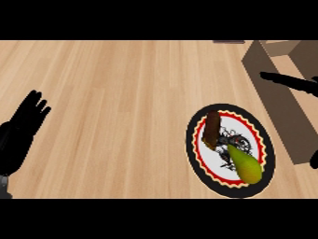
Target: Pick the pear from the plate and place it in the cardboard box
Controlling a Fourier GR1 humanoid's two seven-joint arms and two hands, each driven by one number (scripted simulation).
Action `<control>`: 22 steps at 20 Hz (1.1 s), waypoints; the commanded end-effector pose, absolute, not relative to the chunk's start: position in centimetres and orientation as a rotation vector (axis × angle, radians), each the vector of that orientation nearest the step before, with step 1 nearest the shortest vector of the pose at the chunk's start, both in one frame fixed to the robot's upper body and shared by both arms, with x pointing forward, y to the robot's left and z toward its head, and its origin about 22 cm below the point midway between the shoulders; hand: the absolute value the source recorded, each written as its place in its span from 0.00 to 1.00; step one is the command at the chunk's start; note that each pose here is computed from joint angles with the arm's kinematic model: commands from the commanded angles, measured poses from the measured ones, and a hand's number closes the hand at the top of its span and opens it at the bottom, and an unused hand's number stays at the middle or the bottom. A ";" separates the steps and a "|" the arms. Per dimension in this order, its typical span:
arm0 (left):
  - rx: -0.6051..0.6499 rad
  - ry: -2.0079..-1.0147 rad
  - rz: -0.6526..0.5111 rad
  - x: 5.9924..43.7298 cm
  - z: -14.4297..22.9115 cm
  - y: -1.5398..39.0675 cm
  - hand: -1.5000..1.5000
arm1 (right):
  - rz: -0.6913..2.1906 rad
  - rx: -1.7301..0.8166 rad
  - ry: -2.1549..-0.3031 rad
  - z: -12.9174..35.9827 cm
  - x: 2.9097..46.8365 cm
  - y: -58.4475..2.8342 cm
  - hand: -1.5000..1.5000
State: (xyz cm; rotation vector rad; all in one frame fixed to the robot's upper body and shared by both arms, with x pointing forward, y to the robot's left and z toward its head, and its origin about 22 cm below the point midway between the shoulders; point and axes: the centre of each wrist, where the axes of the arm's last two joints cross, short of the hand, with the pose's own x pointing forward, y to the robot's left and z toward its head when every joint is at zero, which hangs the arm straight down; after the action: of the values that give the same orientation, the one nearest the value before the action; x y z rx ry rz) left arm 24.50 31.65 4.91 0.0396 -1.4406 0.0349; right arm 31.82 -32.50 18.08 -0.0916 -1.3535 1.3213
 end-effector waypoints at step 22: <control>0.050 -1.426 0.044 24.2 4.0 31.6 0.50 | 1.573 -0.095 -0.844 15.1 32.2 -28.2 0.00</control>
State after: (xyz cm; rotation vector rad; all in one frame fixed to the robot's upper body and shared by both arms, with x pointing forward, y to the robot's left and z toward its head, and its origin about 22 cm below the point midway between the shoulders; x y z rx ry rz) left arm 24.57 32.04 5.34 0.0561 -1.4407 0.0476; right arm 33.12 -26.94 15.24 -0.0980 -0.8896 1.5388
